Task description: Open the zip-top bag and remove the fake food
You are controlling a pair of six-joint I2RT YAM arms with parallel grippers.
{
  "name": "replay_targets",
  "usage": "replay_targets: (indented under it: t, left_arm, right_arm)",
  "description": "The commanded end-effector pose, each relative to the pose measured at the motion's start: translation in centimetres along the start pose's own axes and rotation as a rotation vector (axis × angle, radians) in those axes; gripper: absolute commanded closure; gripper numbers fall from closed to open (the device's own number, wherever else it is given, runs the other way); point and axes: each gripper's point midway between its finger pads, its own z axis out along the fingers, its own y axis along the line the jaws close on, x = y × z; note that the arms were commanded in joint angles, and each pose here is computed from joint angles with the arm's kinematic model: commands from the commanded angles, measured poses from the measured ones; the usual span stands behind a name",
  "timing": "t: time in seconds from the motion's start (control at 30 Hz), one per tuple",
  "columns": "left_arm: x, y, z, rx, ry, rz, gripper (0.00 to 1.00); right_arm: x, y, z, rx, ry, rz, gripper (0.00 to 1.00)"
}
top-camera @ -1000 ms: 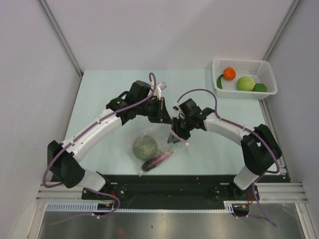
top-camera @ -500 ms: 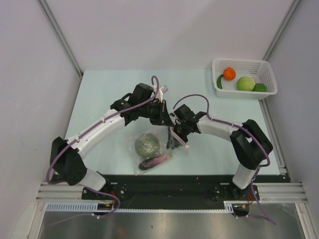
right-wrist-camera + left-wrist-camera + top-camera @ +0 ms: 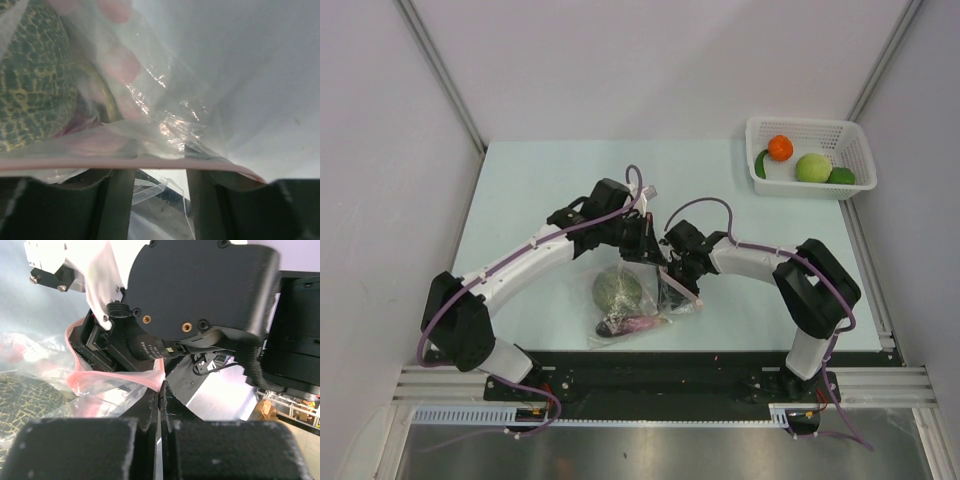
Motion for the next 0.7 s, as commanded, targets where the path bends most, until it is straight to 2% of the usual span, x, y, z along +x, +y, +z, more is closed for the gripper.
replay_targets:
  t: [0.0, 0.13, 0.27, 0.37, 0.67]
  left_arm:
    - [0.1, -0.3, 0.1, 0.037, -0.006, 0.047, 1.0]
    - [0.4, 0.0, 0.3, 0.035, 0.002, 0.046, 1.0]
    - [0.3, -0.1, 0.2, 0.034, -0.002, 0.05, 1.0]
    - [0.4, 0.0, 0.2, 0.032, 0.0, 0.05, 1.0]
    - [0.5, 0.0, 0.1, 0.032, 0.002, 0.051, 1.0]
  right_arm:
    - [1.6, -1.5, 0.7, 0.052, 0.052, -0.019, 0.51]
    - [1.8, -0.8, 0.7, 0.007, 0.049, -0.011, 0.53]
    - [1.5, 1.0, 0.5, -0.059, 0.04, 0.02, 0.62]
    - [1.8, 1.9, 0.4, -0.093, 0.054, 0.027, 0.64]
    - [3.1, 2.6, -0.2, -0.129, 0.1, 0.033, 0.59]
